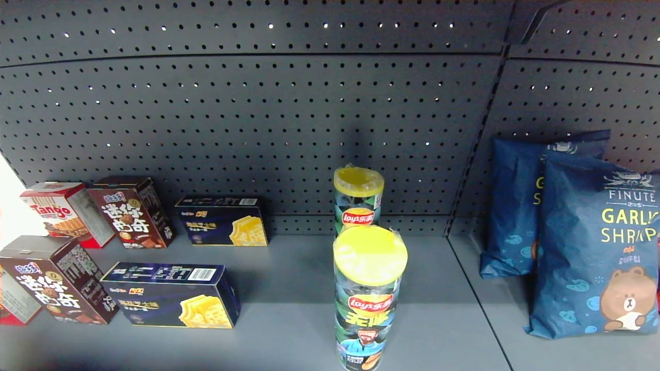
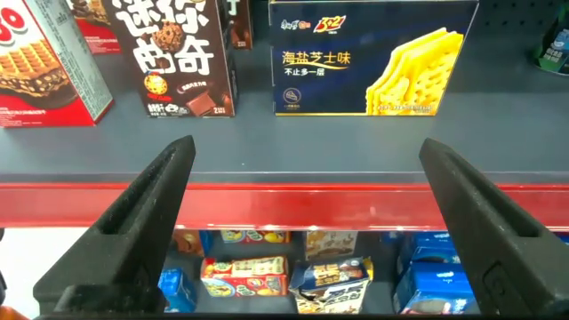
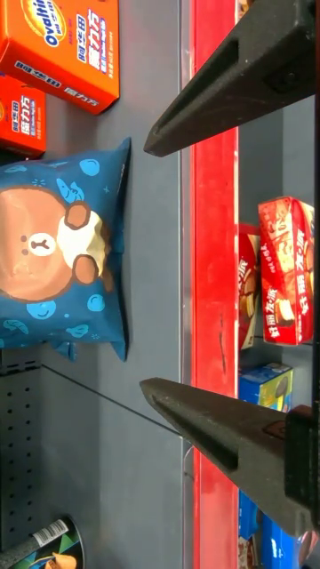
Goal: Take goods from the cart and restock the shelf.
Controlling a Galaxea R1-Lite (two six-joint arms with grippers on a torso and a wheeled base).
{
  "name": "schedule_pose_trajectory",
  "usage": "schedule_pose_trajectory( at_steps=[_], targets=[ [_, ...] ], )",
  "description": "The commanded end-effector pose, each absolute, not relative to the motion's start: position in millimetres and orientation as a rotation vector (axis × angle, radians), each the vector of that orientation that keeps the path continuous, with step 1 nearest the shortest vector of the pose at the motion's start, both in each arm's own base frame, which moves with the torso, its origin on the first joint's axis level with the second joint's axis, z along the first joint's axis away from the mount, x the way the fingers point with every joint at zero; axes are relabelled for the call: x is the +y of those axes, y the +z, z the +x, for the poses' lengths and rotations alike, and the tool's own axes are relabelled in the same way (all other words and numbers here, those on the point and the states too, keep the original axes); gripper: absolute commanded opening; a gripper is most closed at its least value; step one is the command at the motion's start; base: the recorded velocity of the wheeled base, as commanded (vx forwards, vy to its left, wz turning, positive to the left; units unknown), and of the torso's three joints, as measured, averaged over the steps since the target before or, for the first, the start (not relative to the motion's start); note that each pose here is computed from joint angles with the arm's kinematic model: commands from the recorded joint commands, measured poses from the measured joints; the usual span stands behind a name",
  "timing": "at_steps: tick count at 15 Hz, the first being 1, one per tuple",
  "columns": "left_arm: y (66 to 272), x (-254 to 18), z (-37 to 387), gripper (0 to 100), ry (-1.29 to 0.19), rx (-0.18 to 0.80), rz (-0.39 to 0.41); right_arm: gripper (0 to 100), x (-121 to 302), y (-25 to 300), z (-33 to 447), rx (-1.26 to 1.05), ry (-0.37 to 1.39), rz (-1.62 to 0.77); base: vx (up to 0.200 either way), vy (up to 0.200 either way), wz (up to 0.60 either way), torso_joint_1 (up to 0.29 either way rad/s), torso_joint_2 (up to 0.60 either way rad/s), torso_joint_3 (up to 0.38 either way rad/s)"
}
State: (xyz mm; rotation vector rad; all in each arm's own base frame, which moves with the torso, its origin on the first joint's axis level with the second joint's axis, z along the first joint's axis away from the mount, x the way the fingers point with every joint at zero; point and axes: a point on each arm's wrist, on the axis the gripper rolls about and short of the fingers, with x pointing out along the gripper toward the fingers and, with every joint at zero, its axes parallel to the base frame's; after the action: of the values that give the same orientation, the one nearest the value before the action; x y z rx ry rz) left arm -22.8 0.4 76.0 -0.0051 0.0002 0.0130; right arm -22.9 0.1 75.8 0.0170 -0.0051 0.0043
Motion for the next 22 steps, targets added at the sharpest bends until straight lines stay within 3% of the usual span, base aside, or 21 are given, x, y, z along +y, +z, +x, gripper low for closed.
schedule_pose_trajectory(
  at_steps=[1,4,19,22],
  targets=[
    [75.5,0.4,-22.7,100,0.014,0.002,0.0,100,0.1,76.0,-22.8,-0.005,0.005,0.017,0.0,0.0,0.0,0.0,0.0,0.0],
    [75.5,-0.4,-22.7,100,-0.023,0.001,0.061,100,0.2,76.4,-22.9,-0.006,0.008,0.017,0.0,0.0,0.0,0.0,0.0,0.0],
    [75.9,-1.4,-22.9,100,-0.071,-0.002,0.051,100,0.1,76.0,-22.8,-0.005,0.006,0.017,0.0,0.0,0.0,0.0,0.0,0.0],
    [75.9,-1.4,-22.9,100,-0.074,-0.002,0.048,100,0.1,76.4,-22.9,-0.006,0.006,0.017,-0.133,0.0,0.0,0.002,0.0,0.0]
  ],
)
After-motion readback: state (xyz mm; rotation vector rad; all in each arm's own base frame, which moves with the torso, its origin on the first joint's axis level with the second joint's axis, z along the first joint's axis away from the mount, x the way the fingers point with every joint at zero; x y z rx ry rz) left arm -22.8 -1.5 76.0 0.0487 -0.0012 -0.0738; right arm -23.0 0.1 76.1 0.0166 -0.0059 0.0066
